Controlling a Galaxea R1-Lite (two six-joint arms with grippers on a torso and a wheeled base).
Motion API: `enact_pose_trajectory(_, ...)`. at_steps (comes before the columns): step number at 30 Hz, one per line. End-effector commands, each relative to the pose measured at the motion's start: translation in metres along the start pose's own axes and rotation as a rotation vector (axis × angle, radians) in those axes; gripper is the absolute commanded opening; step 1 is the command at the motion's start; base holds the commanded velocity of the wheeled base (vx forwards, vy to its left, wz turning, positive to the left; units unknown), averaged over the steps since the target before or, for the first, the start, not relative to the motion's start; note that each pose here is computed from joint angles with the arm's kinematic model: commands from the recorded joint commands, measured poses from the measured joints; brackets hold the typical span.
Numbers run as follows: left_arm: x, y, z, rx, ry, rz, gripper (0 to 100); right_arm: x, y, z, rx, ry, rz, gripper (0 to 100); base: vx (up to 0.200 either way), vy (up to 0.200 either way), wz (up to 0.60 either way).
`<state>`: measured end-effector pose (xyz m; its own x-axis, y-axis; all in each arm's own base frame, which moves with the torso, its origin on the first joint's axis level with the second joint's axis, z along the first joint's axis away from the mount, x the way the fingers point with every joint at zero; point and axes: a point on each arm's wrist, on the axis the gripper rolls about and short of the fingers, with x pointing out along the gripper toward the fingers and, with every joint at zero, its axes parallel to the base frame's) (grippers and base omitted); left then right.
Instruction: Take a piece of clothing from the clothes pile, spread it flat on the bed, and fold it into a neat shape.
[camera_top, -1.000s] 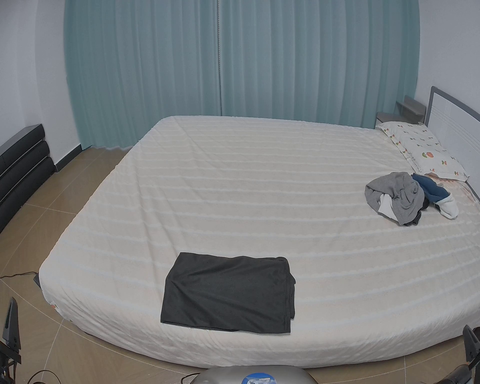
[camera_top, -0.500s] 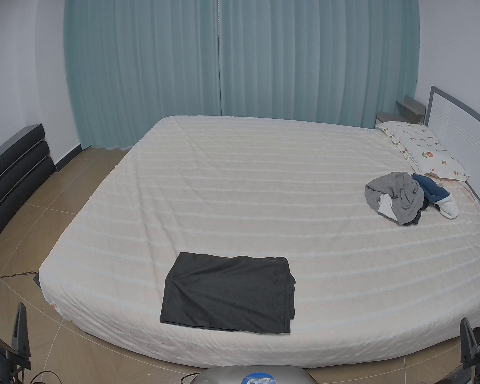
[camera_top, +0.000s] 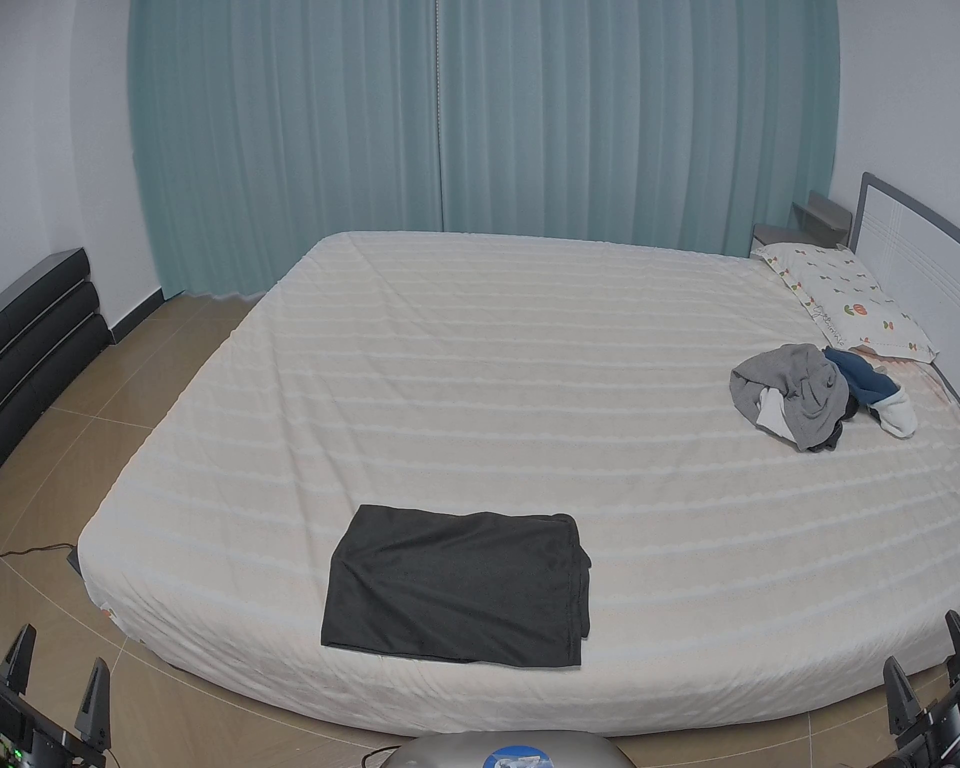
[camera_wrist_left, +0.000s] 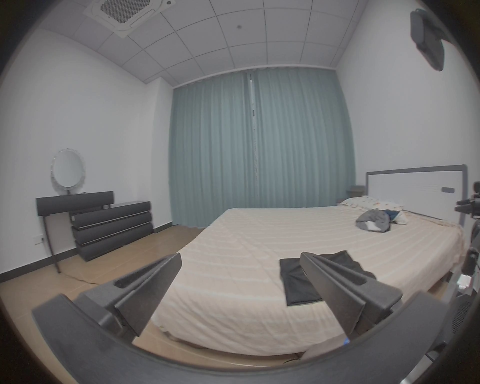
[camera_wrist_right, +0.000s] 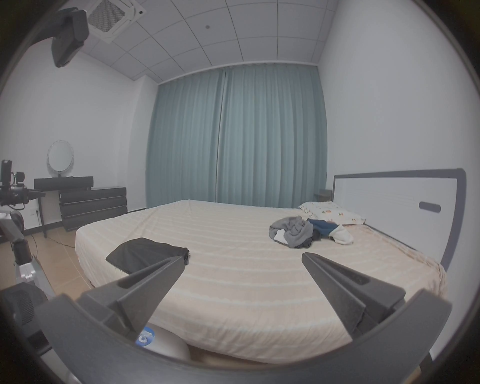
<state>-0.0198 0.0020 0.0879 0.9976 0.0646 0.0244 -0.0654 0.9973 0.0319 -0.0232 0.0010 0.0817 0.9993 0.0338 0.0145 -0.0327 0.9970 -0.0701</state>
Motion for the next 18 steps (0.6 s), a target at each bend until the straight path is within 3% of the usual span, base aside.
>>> enact_pose_trajectory(1, -0.0026, -0.0014, -0.0058, -0.013, -0.027, -0.041, 100, 0.0002, 0.0002, -0.0058, 0.038, 0.013, -0.009, 100, 0.0, 0.0, 0.0)
enact_pose_trajectory(9, -0.0027, -0.0016, -0.0059, -0.065, -0.026, -0.052, 100, 0.0003, 0.0, -0.0063, 0.061, 0.015, -0.021, 100, 0.0, 0.0, 0.0)
enact_pose_trajectory(12, -0.0027, -0.0012, -0.0063, -0.073, -0.023, -0.034, 100, 0.0003, 0.0, -0.0063, 0.059, 0.015, -0.018, 100, 0.0, 0.0, 0.0)
enact_pose_trajectory(15, -0.0028, 0.0005, -0.0068, -0.071, -0.02, 0.044, 100, 0.0003, 0.0002, -0.0064, 0.059, 0.016, -0.007, 100, 0.0, 0.0, 0.0)
enact_pose_trajectory(18, -0.0027, 0.0007, -0.007, -0.072, -0.017, 0.053, 100, 0.0003, 0.0002, -0.0063, 0.056, 0.015, -0.007, 100, 0.0, 0.0, 0.0)
